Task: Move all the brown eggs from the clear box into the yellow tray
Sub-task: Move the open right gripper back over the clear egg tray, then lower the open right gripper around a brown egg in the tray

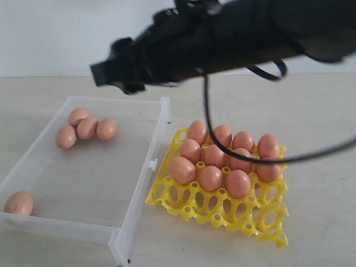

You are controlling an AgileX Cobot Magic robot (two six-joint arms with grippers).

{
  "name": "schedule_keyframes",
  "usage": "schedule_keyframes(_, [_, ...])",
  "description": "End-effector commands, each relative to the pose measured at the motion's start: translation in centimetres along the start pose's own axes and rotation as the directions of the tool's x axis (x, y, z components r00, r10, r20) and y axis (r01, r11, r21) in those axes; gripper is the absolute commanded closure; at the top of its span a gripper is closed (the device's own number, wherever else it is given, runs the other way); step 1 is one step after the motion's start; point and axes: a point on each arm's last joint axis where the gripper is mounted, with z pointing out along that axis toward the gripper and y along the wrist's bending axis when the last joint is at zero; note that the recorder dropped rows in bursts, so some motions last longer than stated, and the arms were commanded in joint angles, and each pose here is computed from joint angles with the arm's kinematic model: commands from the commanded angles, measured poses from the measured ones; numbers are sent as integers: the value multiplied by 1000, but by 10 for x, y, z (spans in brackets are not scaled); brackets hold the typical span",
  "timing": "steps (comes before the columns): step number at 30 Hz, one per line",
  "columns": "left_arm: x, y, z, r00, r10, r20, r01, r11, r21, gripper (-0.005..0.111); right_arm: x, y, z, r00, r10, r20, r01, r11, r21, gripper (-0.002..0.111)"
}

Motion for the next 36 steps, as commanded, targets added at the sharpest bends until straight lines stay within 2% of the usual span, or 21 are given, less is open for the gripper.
schedule_keyframes(1, [-1, 0, 0, 1000, -5, 1, 5, 1000, 0, 111, -28, -8, 63, 987, 103, -126, -100, 995, 26, 50])
schedule_keyframes(5, [-1, 0, 0, 1000, -5, 1, 5, 1000, 0, 111, -31, -21, 123, 925, 337, -173, -327, 941, 83, 50])
schedule_keyframes(9, [-1, 0, 0, 1000, -5, 1, 5, 1000, 0, 111, -19, -40, 161, 874, 451, -182, -432, 892, 136, 50])
schedule_keyframes(13, [-1, 0, 0, 1000, -5, 1, 5, 1000, 0, 111, -3, -56, 179, 783, 599, -169, -566, 798, 205, 50])
schedule_keyframes(19, [-1, 0, 0, 1000, -5, 1, 5, 1000, 0, 111, 13, -73, 192, 725, 675, -138, -630, 731, 263, 50])
schedule_keyframes(25, [-1, 0, 0, 1000, -5, 1, 5, 1000, 0, 111, 27, -79, 210, 709, 686, -163, -630, 720, 290, 50])
schedule_keyframes(36, [-1, 0, 0, 1000, -5, 1, 5, 1000, 0, 111, 28, -84, 236, 714, 673, -192, -613, 734, 293, 50])
